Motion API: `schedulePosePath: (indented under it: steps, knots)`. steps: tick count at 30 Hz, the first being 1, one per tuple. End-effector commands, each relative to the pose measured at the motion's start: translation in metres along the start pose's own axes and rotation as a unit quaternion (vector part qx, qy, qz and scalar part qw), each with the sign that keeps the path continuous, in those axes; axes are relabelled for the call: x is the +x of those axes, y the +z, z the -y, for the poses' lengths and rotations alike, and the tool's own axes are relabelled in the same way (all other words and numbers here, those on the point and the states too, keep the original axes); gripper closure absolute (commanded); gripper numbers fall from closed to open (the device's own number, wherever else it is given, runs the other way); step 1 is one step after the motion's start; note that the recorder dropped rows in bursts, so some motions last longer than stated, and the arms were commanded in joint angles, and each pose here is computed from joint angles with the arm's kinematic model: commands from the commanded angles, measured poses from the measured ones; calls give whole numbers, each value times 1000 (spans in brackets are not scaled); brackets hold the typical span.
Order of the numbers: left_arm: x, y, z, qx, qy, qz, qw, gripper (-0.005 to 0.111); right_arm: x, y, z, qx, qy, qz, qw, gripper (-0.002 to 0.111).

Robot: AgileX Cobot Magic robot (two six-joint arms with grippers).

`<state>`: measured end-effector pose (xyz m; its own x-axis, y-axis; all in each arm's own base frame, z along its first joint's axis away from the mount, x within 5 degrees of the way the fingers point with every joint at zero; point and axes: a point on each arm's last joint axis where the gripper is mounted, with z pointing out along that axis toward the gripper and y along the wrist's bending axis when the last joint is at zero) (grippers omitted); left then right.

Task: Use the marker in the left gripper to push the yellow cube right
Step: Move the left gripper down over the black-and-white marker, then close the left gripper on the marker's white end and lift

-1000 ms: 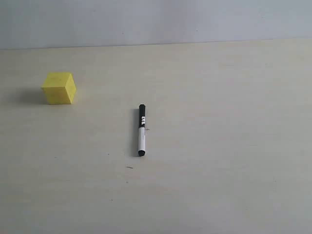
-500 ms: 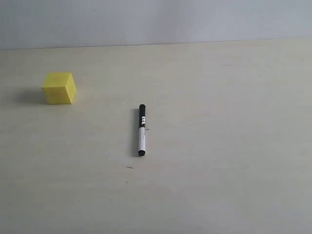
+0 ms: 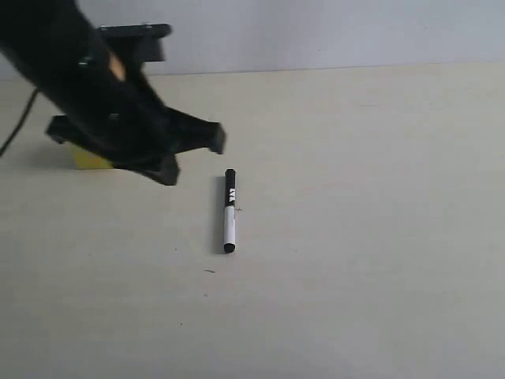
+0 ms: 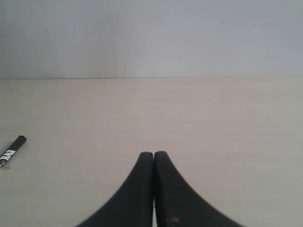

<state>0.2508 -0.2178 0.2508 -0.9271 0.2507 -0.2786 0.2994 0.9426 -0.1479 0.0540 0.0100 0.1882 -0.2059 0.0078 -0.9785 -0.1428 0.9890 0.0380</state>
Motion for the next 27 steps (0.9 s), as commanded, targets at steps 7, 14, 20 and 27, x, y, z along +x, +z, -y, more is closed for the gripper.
schedulePosePath:
  steps: [7, 14, 20, 27]
  knots:
    - [-39, 71, 57, -33, 32, -56, 997, 107, 1, 0, 0, 3, -2, 4, 1000, 108]
    - [-42, 98, 53, -47, 16, -67, 997, 86, 1, 0, 0, 3, -2, 4, 1000, 108]
    - [-44, 104, 48, -80, -14, -52, 995, 65, 1, 0, 0, 3, -2, 4, 1000, 108]
    - [-43, 125, 46, -90, -10, -60, 994, 65, 1, 0, 0, 3, -2, 4, 1000, 108]
